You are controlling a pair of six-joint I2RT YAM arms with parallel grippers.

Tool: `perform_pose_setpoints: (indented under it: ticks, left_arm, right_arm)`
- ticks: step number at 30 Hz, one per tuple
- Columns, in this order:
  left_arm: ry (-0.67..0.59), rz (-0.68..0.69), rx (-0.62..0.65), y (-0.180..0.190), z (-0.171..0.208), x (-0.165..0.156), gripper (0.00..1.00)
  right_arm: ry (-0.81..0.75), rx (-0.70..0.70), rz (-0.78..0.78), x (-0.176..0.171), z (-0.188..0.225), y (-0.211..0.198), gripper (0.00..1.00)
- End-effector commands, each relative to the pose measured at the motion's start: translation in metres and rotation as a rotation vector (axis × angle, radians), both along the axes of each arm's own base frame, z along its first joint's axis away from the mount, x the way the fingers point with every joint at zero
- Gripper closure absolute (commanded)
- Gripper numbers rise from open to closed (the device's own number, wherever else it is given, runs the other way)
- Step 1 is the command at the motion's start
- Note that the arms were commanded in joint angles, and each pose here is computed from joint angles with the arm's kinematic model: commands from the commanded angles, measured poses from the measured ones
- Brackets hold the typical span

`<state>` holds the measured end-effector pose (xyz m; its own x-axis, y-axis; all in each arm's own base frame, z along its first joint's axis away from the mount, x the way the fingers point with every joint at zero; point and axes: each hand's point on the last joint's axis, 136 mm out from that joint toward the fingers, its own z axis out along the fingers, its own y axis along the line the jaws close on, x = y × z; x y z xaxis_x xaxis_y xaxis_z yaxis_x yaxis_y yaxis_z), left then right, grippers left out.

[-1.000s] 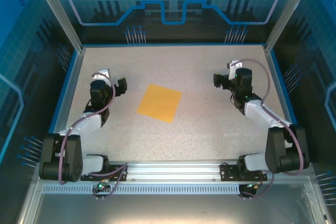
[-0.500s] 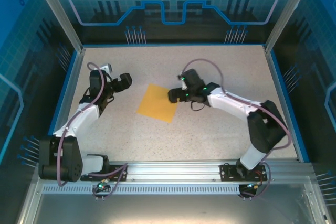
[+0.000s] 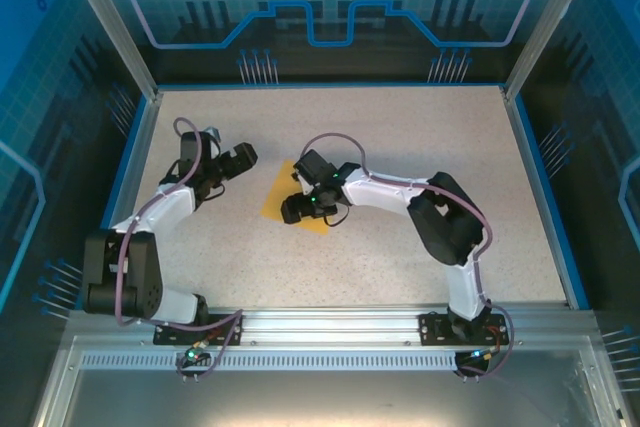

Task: Fold a paper plane with a square sheet of paper (pick it up from the middle)
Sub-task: Move the square sheet of paper to the center of the table.

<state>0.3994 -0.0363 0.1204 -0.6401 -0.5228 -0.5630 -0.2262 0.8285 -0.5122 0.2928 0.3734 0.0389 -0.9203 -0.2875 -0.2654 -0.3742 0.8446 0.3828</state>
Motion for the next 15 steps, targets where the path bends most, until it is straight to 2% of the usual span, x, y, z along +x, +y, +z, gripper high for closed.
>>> perform_pose_setpoints:
  ticks: [1, 8, 15]
  left_arm:
    - [0.019, -0.008, -0.037, -0.008, 0.002, 0.005, 0.02]
    - [0.044, -0.013, -0.032, -0.008, -0.004, 0.005, 0.02]
    - [0.057, -0.014, -0.033, -0.009, -0.007, 0.002, 0.02]
  right_arm:
    - [0.074, -0.043, 0.029, -0.019, -0.009, -0.002, 0.22]
    - [0.134, -0.150, 0.084, -0.044, -0.029, -0.045, 0.21]
    - [0.161, -0.215, 0.144, -0.064, -0.021, -0.111, 0.20]
